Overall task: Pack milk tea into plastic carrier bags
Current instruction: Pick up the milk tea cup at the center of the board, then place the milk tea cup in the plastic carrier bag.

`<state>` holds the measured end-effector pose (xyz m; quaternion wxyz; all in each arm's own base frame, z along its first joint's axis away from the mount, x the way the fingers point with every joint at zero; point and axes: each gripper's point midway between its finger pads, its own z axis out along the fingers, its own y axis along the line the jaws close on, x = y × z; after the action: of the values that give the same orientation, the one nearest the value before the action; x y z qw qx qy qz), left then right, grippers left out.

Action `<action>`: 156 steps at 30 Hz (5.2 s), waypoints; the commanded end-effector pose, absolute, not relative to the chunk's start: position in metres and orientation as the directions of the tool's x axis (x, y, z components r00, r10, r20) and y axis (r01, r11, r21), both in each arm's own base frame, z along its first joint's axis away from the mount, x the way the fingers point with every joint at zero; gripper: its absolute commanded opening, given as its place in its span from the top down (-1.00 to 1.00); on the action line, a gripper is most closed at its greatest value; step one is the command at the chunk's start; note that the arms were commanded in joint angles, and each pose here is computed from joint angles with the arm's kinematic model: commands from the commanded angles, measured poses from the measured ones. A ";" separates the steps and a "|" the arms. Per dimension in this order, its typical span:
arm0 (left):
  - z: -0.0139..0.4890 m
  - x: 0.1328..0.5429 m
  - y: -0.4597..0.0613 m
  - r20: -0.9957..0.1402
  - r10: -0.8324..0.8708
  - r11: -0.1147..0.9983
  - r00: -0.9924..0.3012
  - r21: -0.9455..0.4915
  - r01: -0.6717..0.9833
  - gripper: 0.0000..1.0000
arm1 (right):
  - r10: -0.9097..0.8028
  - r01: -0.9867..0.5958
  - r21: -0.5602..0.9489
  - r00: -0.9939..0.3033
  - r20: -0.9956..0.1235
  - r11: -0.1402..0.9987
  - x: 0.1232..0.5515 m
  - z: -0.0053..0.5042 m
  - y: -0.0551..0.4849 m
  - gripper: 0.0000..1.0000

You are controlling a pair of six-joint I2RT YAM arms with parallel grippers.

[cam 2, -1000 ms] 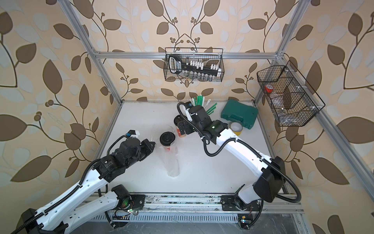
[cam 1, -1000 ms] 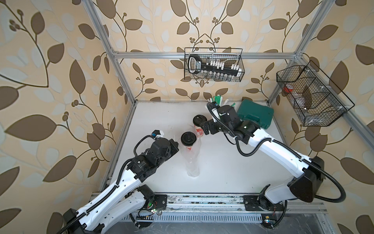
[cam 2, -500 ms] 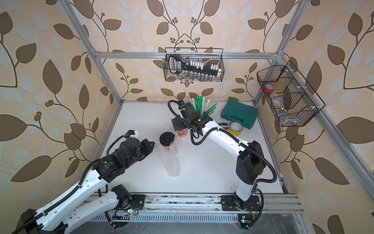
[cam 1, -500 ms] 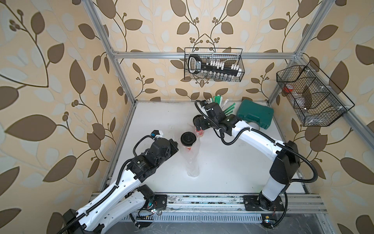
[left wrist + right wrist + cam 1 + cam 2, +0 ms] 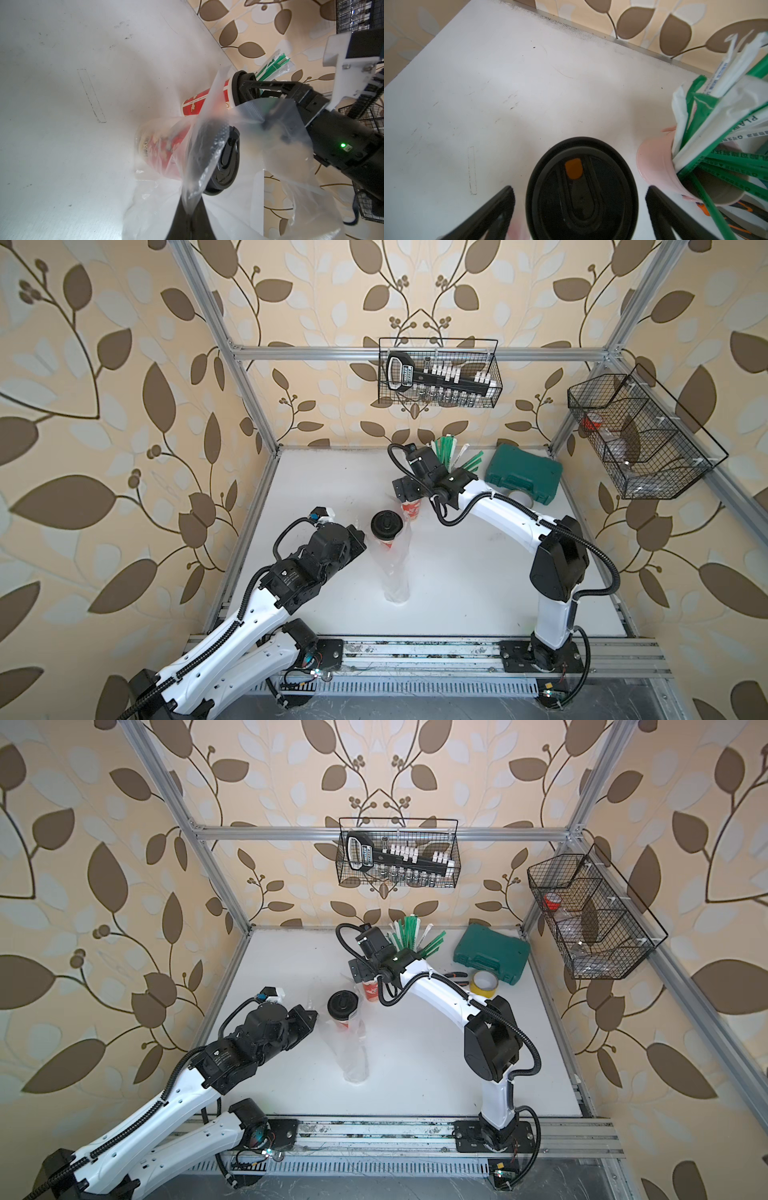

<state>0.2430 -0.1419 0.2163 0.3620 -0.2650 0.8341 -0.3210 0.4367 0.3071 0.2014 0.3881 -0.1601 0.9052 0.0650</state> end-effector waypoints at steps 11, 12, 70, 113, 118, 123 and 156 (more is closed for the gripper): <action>0.217 0.245 -0.132 -0.460 -0.683 0.663 -0.567 -0.716 -0.218 1.00 | -0.245 -0.320 -0.019 -0.684 -0.687 0.947 0.444 0.181 0.312 -0.99; 0.216 0.246 -0.132 -0.459 -0.683 0.664 -0.567 -0.715 -0.220 1.00 | -0.243 -0.319 -0.018 -0.685 -0.687 0.948 0.445 0.180 0.313 -0.99; 0.223 0.250 -0.138 -0.454 -0.688 0.650 -0.566 -0.733 -0.202 1.00 | -0.238 -0.526 0.095 -0.528 -0.815 0.845 0.316 0.393 0.282 -0.50; 0.221 0.246 -0.136 -0.439 -0.701 0.630 -0.562 -0.750 -0.201 1.00 | -0.288 -0.735 0.340 -0.582 -0.761 0.587 0.224 0.368 0.338 -0.40; 0.222 0.246 -0.136 -0.441 -0.701 0.631 -0.560 -0.750 -0.199 1.00 | -0.289 -0.737 0.347 -0.585 -0.758 0.581 0.227 0.364 0.344 -0.39; 0.222 0.246 -0.137 -0.441 -0.701 0.630 -0.561 -0.752 -0.197 1.00 | -0.292 -0.736 0.355 -0.591 -0.752 0.576 0.229 0.358 0.349 -0.39; 0.221 0.246 -0.133 -0.449 -0.705 0.633 -0.549 -0.747 -0.203 1.00 | -0.441 -0.735 0.220 -0.587 -0.679 0.641 0.226 0.309 0.352 -0.35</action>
<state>0.2409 -0.1382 0.2172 0.3699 -0.2674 0.8264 -0.3297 0.2249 0.3515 0.2994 0.2788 -0.3328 0.8608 0.2656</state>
